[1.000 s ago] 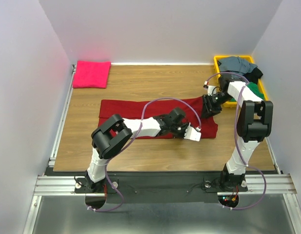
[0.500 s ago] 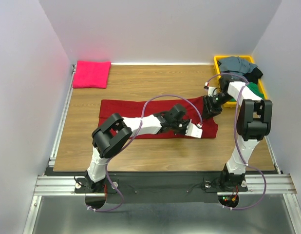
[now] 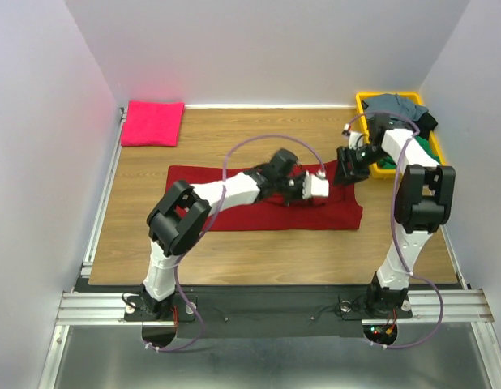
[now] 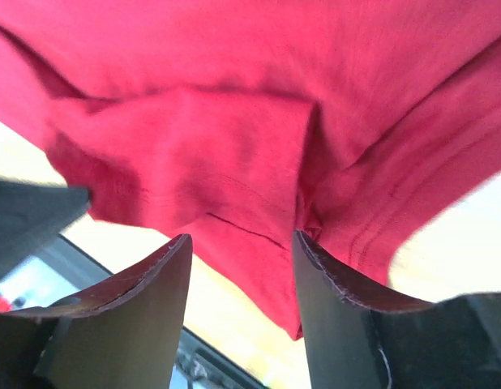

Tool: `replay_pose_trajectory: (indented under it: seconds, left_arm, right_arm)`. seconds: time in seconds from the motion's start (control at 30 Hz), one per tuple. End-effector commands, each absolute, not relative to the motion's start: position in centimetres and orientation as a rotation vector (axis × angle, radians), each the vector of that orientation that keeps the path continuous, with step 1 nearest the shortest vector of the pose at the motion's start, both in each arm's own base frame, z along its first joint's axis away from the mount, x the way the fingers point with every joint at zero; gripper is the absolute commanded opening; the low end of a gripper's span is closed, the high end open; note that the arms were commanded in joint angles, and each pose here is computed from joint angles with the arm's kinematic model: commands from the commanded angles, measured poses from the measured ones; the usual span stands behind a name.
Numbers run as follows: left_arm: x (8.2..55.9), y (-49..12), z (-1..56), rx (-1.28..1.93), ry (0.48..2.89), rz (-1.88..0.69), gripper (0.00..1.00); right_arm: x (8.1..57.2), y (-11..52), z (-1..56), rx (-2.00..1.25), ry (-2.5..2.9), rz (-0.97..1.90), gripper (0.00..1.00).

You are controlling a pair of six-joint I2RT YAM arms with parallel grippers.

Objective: Fold and stack the t-shirts
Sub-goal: Fold the tshirt

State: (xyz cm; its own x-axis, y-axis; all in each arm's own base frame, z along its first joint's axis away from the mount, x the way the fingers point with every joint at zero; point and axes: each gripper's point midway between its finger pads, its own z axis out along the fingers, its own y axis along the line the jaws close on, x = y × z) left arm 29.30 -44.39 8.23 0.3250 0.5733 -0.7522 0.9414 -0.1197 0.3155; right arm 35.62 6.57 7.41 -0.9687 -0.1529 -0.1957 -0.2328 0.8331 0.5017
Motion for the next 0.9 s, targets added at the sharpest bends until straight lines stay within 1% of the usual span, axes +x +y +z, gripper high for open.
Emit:
replay_pose_trajectory:
  seconds: [0.0, 0.07, 0.1, 0.17, 0.2, 0.23, 0.27, 0.3, 0.33, 0.37, 0.4, 0.43, 0.47, 0.5, 0.57, 0.6, 0.63, 0.67, 0.7, 0.73, 0.77, 0.8, 0.83, 0.87]
  left_arm:
    - [33.5, -44.5, 15.4, 1.580, 1.358, -0.713, 0.00]
    - [36.1, -44.0, 16.5, 1.511, 1.385, -0.728, 0.00]
    - [37.1, -43.9, 15.6, 1.481, 1.435, -0.742, 0.00]
    - [40.1, -43.4, 16.9, 1.409, 1.442, -0.733, 0.00]
    - [41.1, -43.4, 15.7, 1.366, 1.497, -0.761, 0.00]
    - [43.0, -43.2, 17.0, 1.314, 1.488, -0.751, 0.06]
    - [43.9, -43.1, 17.0, 1.286, 1.506, -0.759, 0.12]
    - [45.2, -43.5, 16.9, 1.250, 1.526, -0.774, 0.31]
    - [46.0, -43.2, 16.8, 1.222, 1.547, -0.777, 0.31]
    - [46.7, -43.0, 16.6, 1.203, 1.568, -0.779, 0.40]
    - [47.7, -42.3, 15.7, 1.185, 1.599, -0.782, 0.43]
    - [48.1, -42.0, 16.3, 1.163, 1.610, -0.793, 0.49]
    - [48.7, -41.2, 16.6, 1.146, 1.616, -0.789, 0.52]
    - [48.8, -40.8, 17.0, 1.141, 1.615, -0.784, 0.54]
    - [48.6, -39.7, 16.5, 1.136, 1.642, -0.775, 0.55]
    - [48.2, -39.2, 17.9, 1.130, 1.627, -0.765, 0.55]
    - [47.7, -38.2, 16.7, 1.129, 1.664, -0.759, 0.55]
    - [47.3, -37.6, 16.7, 1.125, 1.675, -0.752, 0.55]
    - [46.6, -37.0, 18.4, 1.121, 1.656, -0.744, 0.55]
    - [45.6, -35.9, 16.8, 1.121, 1.704, -0.747, 0.55]
    - [44.8, -35.4, 16.7, 1.123, 1.715, -0.751, 0.55]
    - [44.1, -34.7, 18.3, 1.120, 1.694, -0.741, 0.55]
    - [42.9, -33.7, 16.7, 1.128, 1.759, -0.741, 0.55]
    - [42.2, -33.0, 16.2, 1.138, 1.791, -0.735, 0.55]
  right_arm:
    - [39.2, 6.4, 15.9, -0.322, 2.587, 0.772, 0.59]
    - [39.3, 6.2, 17.1, -0.326, 2.550, 0.755, 0.60]
    - [39.2, 6.2, 17.3, -0.333, 2.544, 0.751, 0.60]
    - [38.8, 6.2, 17.5, -0.361, 2.532, 0.745, 0.60]
    - [38.5, 6.2, 17.0, -0.364, 2.544, 0.748, 0.60]
    - [38.2, 6.3, 16.8, -0.377, 2.545, 0.760, 0.60]
    - [38.1, 6.4, 16.7, -0.382, 2.547, 0.765, 0.59]
    - [37.7, 6.4, 16.4, -0.386, 2.555, 0.774, 0.58]
    - [37.6, 6.4, 16.2, -0.394, 2.555, 0.773, 0.57]
    - [37.5, 6.3, 16.0, -0.405, 2.558, 0.768, 0.56]
    - [37.4, 6.3, 15.7, -0.409, 2.563, 0.766, 0.53]
    - [37.4, 6.1, 15.4, -0.406, 2.576, 0.749, 0.52]
    - [37.5, 6.0, 15.3, -0.407, 2.581, 0.744, 0.51]
    - [37.5, 6.0, 14.9, -0.411, 2.589, 0.746, 0.50]
    - [37.5, 5.8, 14.2, -0.411, 2.614, 0.732, 0.50]
    - [37.3, 5.8, 13.8, -0.411, 2.626, 0.734, 0.49]
    - [37.1, 5.7, 13.4, -0.415, 2.638, 0.724, 0.49]
    - [36.4, 5.7, 12.6, -0.424, 2.663, 0.726, 0.49]
    - [36.1, 5.6, 12.1, -0.428, 2.677, 0.717, 0.50]
    - [35.7, 5.4, 11.5, -0.440, 2.700, 0.691, 0.50]
    - [34.9, 5.3, 10.6, -0.436, 2.731, 0.696, 0.52]
    - [34.5, 5.3, 10.2, -0.435, 2.744, 0.697, 0.54]
    - [33.6, 5.3, 9.5, -0.444, 2.778, 0.697, 0.54]
    - [33.3, 5.1, 9.3, -0.450, 2.789, 0.691, 0.54]
